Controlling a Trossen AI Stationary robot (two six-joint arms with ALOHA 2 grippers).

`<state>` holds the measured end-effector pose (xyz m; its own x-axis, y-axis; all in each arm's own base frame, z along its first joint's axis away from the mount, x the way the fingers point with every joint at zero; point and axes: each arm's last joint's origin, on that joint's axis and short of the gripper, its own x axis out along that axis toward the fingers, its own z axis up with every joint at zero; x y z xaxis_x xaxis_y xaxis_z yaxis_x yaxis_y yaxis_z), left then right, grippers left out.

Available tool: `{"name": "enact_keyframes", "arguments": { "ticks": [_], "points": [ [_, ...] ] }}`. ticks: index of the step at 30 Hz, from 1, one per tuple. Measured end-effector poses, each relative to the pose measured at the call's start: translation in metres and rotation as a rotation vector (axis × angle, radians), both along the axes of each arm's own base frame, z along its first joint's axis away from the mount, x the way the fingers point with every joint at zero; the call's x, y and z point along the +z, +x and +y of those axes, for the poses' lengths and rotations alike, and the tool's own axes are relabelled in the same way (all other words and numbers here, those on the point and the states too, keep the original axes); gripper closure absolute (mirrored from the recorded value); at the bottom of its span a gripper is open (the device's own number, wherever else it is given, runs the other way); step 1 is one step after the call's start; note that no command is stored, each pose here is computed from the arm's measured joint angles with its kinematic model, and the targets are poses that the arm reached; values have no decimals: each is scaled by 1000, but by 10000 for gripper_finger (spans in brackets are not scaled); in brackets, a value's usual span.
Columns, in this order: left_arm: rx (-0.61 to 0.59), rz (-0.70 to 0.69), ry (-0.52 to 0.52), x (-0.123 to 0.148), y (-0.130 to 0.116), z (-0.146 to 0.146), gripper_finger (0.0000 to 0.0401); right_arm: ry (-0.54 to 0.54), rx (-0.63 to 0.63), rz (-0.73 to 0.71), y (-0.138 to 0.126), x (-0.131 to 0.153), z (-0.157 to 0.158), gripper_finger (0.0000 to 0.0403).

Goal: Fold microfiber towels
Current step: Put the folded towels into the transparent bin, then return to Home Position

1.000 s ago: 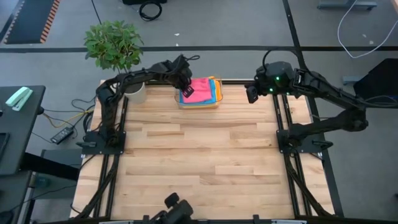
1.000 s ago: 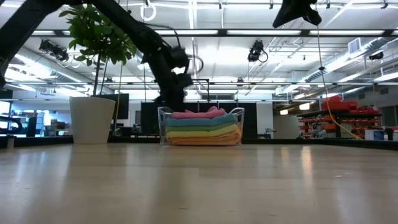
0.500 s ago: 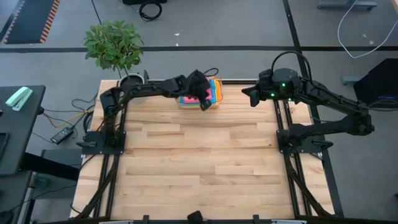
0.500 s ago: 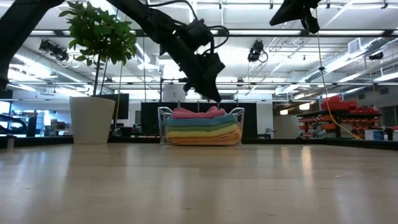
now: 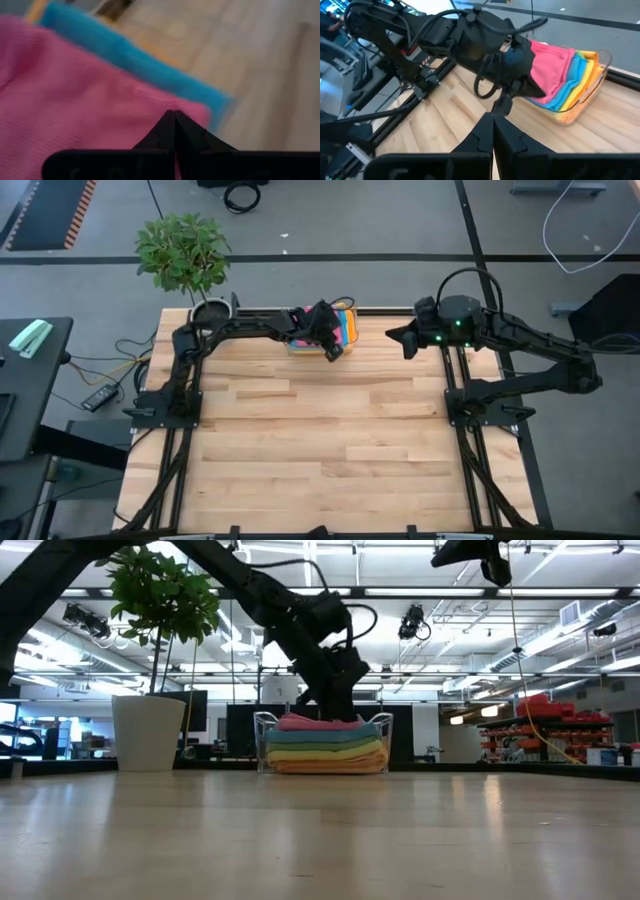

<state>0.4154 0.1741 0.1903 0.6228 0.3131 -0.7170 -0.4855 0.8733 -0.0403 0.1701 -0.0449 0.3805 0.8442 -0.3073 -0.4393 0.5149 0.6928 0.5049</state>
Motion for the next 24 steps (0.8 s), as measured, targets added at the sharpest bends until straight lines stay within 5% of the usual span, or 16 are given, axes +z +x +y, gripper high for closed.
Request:
{"name": "enact_keyframes", "arguments": {
  "ticks": [5, 11, 18, 24],
  "points": [
    [-26, -47, -10, 23, 0, -19, 395, -30, 49, -4, -2, 2, 7, 395],
    [-51, -185, 32, 100, -25, -46, 382, -160, 187, -39, -7, 10, 23, 395],
    [-133, -251, 57, 157, -76, -88, 394, -302, 342, -144, 3, 10, 43, 395],
    [-164, -422, 51, 157, -142, -123, 394, -315, 382, -150, 13, -24, 49, 395]
  ]
}}
